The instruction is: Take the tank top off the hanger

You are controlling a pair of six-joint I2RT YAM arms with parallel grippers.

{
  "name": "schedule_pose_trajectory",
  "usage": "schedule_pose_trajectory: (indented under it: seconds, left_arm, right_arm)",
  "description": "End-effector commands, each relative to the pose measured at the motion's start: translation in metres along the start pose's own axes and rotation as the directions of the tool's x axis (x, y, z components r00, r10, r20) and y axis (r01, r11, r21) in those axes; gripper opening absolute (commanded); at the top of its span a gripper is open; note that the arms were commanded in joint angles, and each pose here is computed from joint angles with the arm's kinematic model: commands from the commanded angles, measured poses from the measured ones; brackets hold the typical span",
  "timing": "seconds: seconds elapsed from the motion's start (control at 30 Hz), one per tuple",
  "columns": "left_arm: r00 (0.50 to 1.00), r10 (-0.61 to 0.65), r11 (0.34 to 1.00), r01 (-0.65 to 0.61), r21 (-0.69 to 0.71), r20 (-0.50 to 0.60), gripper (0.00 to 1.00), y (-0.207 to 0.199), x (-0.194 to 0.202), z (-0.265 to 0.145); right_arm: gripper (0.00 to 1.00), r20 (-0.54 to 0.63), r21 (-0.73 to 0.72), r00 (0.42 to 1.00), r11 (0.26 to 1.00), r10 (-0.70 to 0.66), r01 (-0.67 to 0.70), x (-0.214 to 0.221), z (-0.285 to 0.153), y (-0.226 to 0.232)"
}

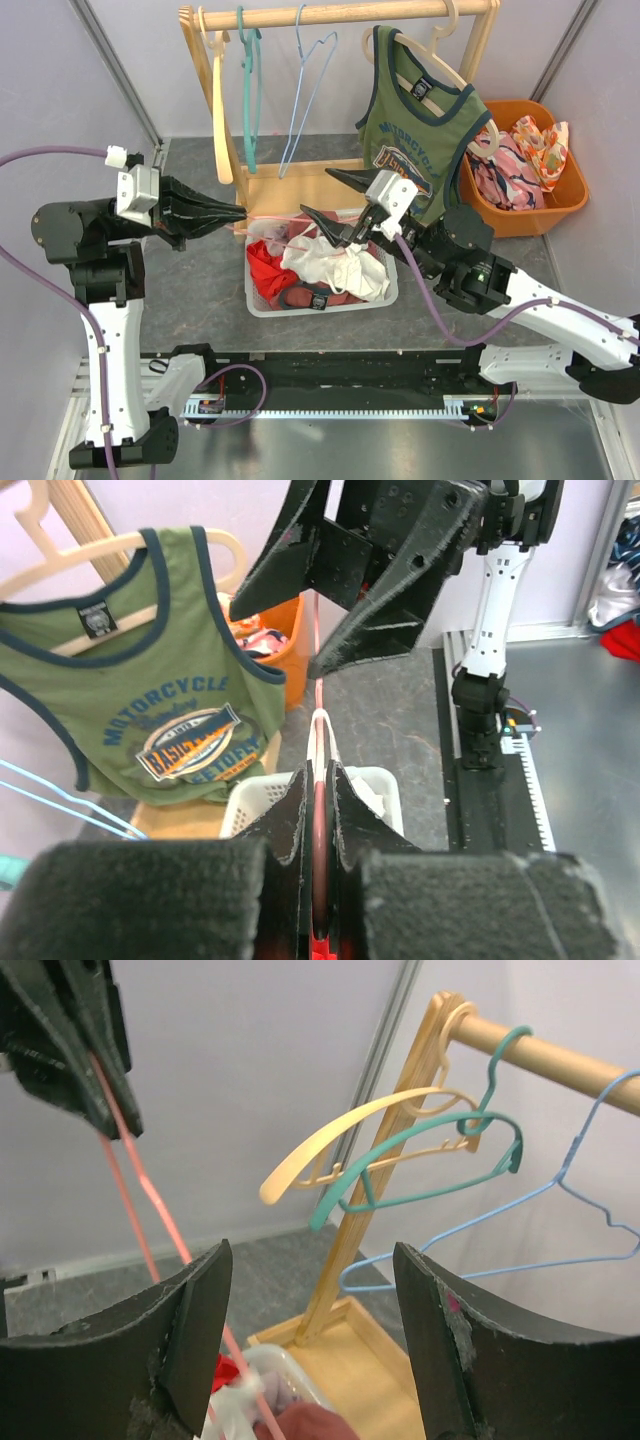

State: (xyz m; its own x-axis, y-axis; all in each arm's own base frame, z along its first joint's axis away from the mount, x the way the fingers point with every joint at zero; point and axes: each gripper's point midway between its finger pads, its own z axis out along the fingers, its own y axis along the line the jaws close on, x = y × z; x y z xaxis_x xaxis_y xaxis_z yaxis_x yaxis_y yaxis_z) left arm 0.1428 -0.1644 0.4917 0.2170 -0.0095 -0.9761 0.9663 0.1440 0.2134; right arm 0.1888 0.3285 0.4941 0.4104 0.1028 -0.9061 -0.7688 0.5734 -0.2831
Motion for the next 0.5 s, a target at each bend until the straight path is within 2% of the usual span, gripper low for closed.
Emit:
schedule_pose_trajectory:
  seconds: [0.0,0.17,0.27,0.3,0.33,0.43,0.47]
  left_arm:
    - [0.999,0.014,0.999,-0.012,0.049,-0.037,0.02,-0.015,0.003,-0.004]
    - [0.999,-0.002,0.999,0.004,0.049,-0.037,0.02,-0.012,0.011,-0.004]
    - [0.999,-0.013,0.999,0.014,0.046,-0.037,0.02,-0.012,0.015,-0.004]
    - [0.999,-0.014,0.999,0.016,0.046,-0.037,0.02,-0.013,0.016,-0.004]
    - [0.999,-0.016,0.999,0.017,0.044,-0.037,0.02,-0.014,0.018,-0.005]
    - [0.999,-0.014,0.999,0.016,0.041,-0.038,0.02,-0.016,0.020,-0.005]
    - [0.999,-0.016,0.999,0.017,0.038,-0.038,0.02,-0.017,0.021,-0.006]
  right_arm:
    - [0.75,0.198,0.213,0.980,0.975,0.013,-0.056,-0.072,-0.028,-0.058]
    - [0.75,0.238,0.295,0.971,0.953,-0.006,-0.067,-0.092,-0.059,-0.079]
    - [0.75,0.324,0.350,0.946,0.929,-0.002,-0.118,-0.108,-0.081,-0.093]
    - [0.75,0.398,0.369,0.917,0.916,0.000,-0.160,-0.125,-0.094,-0.101]
    - [0.75,0.417,0.376,0.909,0.909,0.007,-0.180,-0.129,-0.098,-0.104]
    - [0.75,0.464,0.333,0.885,0.917,0.042,-0.218,-0.142,-0.107,-0.102]
    - [0.75,0.492,0.267,0.869,0.939,0.060,-0.216,-0.155,-0.107,-0.093]
